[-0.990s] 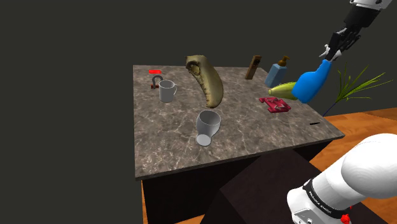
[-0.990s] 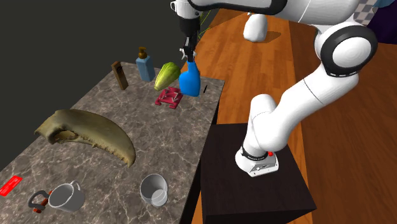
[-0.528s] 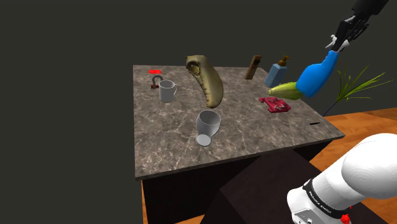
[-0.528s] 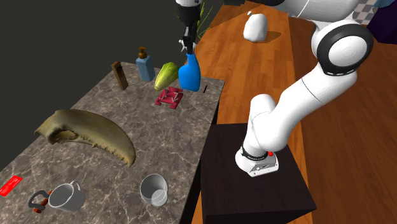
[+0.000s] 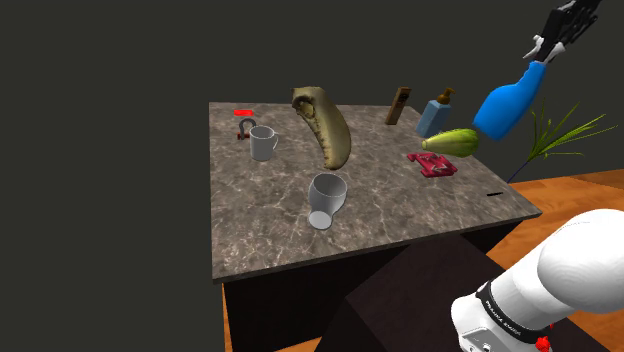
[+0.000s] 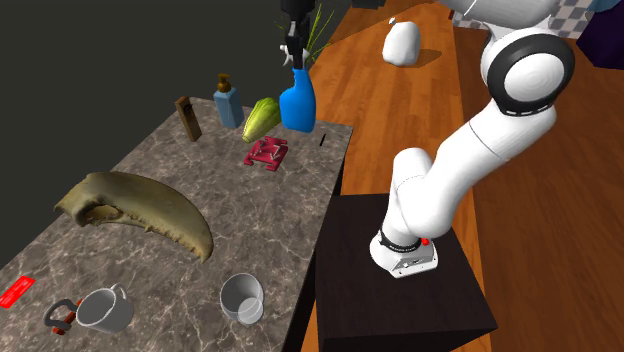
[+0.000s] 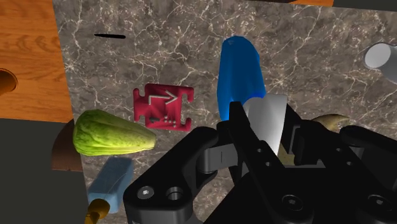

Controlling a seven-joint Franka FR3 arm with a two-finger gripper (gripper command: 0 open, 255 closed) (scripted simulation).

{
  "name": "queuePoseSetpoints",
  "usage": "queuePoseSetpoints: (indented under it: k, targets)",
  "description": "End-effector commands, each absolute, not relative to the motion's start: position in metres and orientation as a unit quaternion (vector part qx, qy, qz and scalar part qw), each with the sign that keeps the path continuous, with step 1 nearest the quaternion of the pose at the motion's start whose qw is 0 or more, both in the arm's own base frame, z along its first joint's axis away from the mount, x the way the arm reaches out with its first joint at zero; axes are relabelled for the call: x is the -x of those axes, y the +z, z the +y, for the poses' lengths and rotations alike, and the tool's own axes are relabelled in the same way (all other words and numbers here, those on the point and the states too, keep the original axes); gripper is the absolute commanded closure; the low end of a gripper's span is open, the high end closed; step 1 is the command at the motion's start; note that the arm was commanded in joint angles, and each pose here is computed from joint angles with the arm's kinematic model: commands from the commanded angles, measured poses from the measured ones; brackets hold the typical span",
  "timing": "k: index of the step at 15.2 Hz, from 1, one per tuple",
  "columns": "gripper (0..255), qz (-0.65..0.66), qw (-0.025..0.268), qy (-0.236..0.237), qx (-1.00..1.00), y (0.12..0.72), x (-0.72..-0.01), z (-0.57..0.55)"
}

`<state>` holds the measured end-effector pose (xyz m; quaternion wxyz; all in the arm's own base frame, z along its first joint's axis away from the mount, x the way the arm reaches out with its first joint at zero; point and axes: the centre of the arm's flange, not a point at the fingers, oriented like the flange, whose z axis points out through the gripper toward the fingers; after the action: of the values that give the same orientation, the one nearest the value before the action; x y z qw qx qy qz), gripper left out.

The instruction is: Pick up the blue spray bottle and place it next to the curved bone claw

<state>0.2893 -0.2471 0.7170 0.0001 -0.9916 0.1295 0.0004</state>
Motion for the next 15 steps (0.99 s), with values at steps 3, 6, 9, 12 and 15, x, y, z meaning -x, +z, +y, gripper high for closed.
queuePoseSetpoints:
  k: [3, 6, 9, 12, 15]
  targets:
    - [255, 0.129, 0.0, 0.0, 0.992, 0.736, -0.289, -0.246]
    - [255, 0.129, 0.0, 0.0, 0.992, 0.737, -0.326, -0.232]
    - [255, 0.129, 0.0, 0.0, 0.992, 0.737, -0.363, -0.218]
    - [255, 0.129, 0.0, 0.0, 0.992, 0.737, -0.4, -0.204]
    - [255, 0.129, 0.0, 0.0, 0.992, 0.737, -0.437, -0.189]
